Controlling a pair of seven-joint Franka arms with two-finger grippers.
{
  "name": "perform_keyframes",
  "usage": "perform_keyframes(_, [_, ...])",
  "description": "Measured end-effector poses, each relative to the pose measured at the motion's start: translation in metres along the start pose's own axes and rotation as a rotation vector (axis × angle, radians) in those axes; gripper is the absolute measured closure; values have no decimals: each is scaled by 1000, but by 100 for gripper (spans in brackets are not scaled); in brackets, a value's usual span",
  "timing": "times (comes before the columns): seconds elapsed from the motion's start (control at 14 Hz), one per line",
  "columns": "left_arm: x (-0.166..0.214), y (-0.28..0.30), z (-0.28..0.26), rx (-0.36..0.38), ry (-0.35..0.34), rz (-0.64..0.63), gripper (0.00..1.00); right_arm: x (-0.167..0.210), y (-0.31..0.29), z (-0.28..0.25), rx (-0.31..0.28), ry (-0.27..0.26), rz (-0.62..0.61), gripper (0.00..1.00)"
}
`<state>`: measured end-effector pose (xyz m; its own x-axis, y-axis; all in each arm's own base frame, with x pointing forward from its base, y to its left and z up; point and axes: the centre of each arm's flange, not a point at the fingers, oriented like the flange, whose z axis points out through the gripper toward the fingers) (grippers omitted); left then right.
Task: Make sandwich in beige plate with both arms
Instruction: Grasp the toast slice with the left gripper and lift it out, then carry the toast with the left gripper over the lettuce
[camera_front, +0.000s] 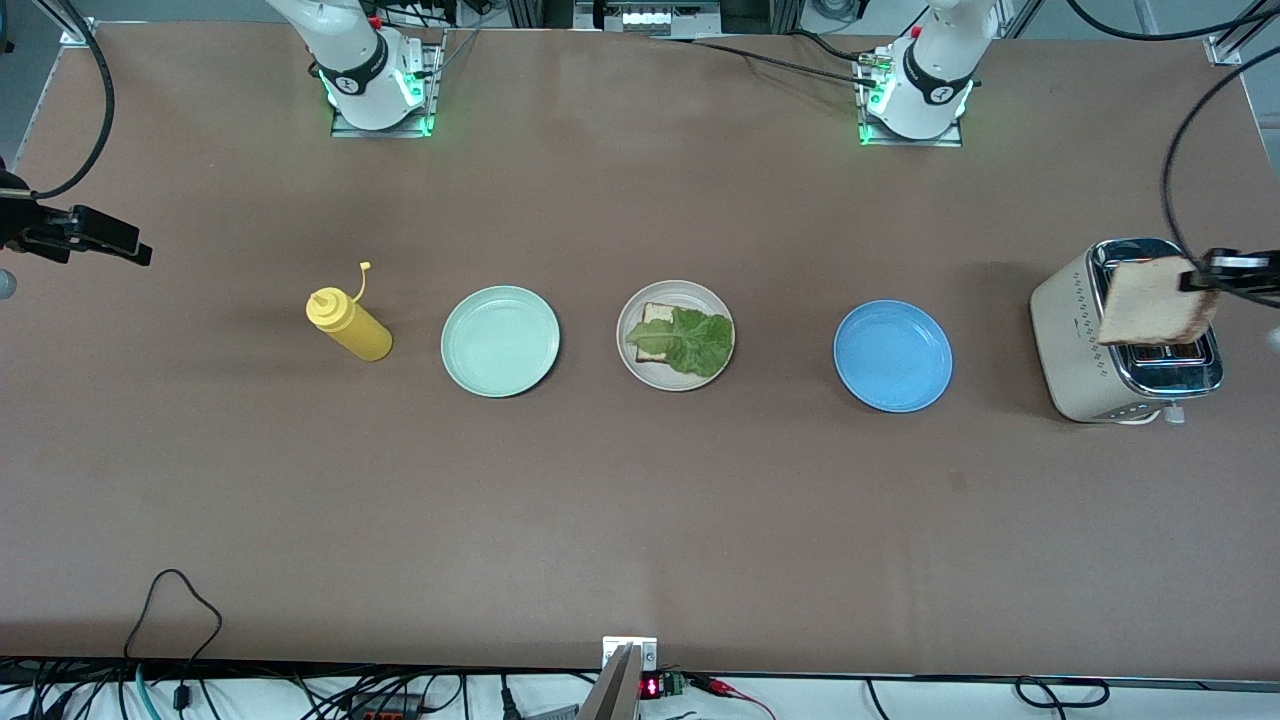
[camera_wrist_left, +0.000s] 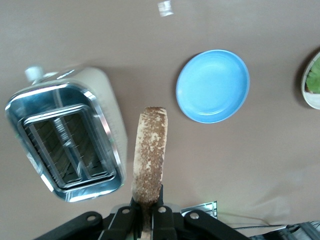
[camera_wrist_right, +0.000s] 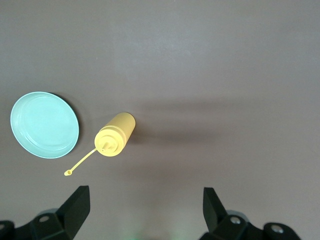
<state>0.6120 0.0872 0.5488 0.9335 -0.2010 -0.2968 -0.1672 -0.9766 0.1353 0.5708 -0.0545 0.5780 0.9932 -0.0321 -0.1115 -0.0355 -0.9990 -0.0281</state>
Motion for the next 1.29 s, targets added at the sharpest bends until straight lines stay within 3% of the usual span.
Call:
perform_keyframes(0.29, [27,85,17,32,-40,134,91,0,0,0,0,0,0,0])
perform_keyframes(0.43, [44,138,37,9,-47,212,91,0,0,0,0,0,0,0])
perform_keyframes(0.64, [67,212,84,-112,-33,177,91,0,0,0,0,0,0,0])
perform_keyframes(0.86, [86,258,125,-179,19,118,91,0,0,0,0,0,-1,0])
perform_keyframes(1.07, [100,288,159,-337,75,53,91,0,0,0,0,0,-1,0])
perform_keyframes(1.29, [109,301,209,-514,56,-43,91,0,0,0,0,0,-1,0])
